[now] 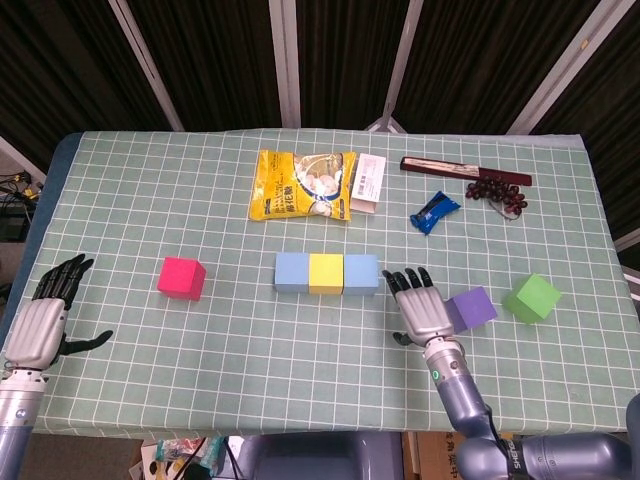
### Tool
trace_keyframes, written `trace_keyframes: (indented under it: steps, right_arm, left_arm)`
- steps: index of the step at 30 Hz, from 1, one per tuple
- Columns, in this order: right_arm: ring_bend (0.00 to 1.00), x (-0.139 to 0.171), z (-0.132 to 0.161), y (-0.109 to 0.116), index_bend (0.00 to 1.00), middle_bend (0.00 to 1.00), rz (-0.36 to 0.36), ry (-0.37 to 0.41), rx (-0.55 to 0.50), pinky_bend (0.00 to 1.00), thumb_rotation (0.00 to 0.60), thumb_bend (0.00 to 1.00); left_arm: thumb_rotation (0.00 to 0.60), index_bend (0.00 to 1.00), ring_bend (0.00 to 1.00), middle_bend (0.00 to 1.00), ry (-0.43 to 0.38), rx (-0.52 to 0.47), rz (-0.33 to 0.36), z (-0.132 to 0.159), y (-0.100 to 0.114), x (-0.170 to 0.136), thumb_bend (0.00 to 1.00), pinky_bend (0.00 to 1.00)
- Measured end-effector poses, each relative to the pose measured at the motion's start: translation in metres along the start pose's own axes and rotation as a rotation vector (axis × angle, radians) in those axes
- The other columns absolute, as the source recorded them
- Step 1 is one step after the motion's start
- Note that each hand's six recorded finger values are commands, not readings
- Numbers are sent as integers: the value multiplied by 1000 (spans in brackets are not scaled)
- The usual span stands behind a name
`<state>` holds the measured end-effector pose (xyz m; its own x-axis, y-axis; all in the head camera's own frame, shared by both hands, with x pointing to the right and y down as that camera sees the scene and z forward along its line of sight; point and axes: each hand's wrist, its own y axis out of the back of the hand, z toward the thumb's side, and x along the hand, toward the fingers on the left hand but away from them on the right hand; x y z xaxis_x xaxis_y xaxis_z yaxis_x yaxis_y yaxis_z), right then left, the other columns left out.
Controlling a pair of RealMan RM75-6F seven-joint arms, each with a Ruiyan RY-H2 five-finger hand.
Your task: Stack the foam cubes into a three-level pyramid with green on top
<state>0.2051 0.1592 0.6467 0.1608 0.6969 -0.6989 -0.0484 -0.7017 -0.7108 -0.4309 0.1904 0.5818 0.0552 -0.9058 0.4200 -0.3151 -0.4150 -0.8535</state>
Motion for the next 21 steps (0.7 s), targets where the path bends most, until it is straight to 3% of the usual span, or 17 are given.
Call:
trace_keyframes:
  steps: [21]
  right_arm:
    - [0,52,-70,34,0,28,-169,-50,30,0,600,223]
  left_arm:
    - [600,0,0,0,32,71,27,-4,2,-1,25,0]
